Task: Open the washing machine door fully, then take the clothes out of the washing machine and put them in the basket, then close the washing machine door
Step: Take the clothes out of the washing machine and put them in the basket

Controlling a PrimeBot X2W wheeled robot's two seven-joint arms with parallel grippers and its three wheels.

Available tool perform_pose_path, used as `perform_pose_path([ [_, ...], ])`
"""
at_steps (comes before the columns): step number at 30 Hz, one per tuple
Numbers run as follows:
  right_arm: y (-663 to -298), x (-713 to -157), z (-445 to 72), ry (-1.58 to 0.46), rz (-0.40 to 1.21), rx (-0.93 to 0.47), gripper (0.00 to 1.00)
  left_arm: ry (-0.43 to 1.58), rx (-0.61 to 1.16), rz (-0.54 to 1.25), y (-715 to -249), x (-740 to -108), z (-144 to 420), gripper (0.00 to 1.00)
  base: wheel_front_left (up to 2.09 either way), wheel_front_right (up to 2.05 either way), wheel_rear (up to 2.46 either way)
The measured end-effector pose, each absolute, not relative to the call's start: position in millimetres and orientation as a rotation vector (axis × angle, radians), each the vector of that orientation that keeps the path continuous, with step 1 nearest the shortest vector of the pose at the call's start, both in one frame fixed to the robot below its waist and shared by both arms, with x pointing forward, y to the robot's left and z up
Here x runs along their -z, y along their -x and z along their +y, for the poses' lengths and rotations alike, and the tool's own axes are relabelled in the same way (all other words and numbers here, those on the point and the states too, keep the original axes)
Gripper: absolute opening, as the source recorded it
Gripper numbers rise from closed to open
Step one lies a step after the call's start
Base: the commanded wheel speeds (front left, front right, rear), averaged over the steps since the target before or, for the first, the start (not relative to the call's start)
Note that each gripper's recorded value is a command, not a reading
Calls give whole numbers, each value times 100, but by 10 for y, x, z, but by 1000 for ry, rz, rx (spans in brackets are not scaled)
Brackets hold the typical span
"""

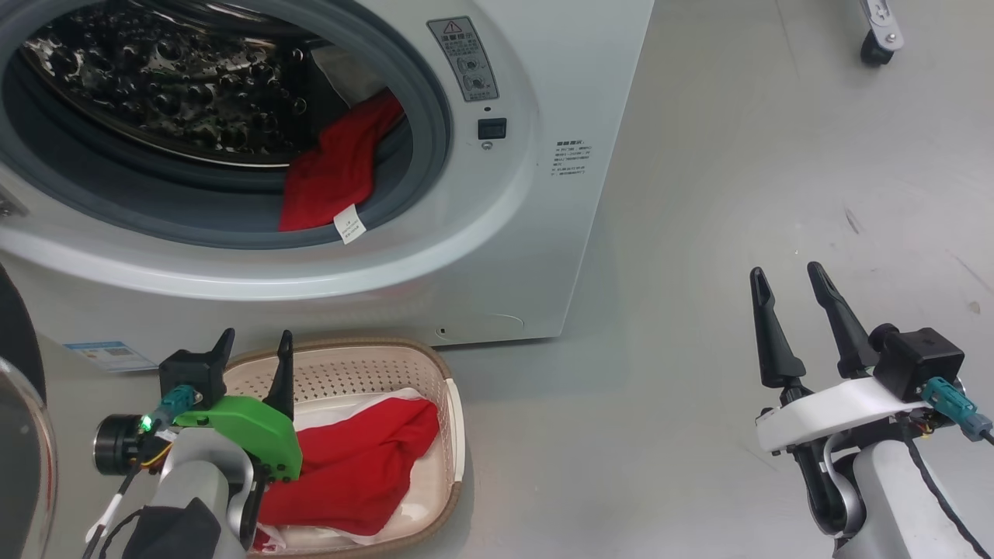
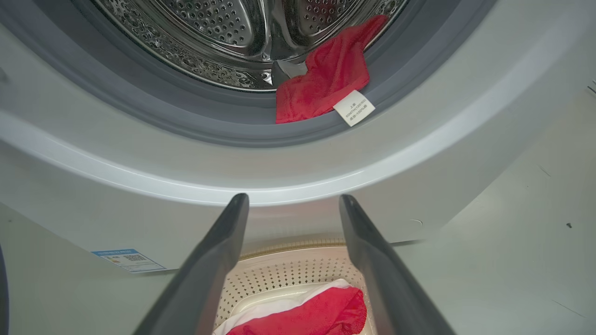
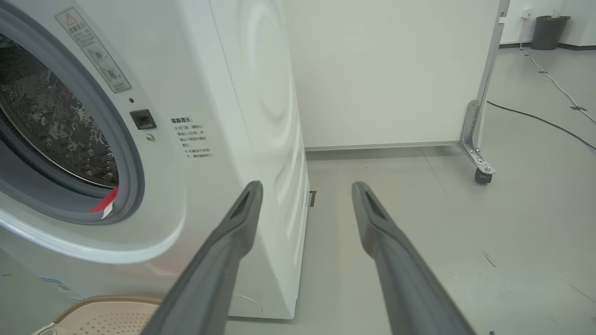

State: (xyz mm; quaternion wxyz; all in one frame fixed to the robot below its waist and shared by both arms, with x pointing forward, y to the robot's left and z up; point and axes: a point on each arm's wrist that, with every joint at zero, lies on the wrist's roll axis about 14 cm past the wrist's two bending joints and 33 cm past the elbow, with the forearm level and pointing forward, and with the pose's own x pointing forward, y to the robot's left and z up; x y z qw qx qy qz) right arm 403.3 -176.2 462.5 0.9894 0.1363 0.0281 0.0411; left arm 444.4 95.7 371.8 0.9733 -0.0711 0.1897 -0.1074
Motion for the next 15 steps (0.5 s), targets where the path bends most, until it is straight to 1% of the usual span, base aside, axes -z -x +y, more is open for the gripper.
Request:
perform_pose_path([
  [6, -4009, -4710, -1670, -265, 37, -114, 100, 149, 206, 303, -4447, -3974, 1016, 100, 0, 0, 0],
  [15, -3958, -4797, -1662, -257, 13, -122, 100, 158, 227, 140, -4482, -4478, 1002, 100, 0, 0, 0],
])
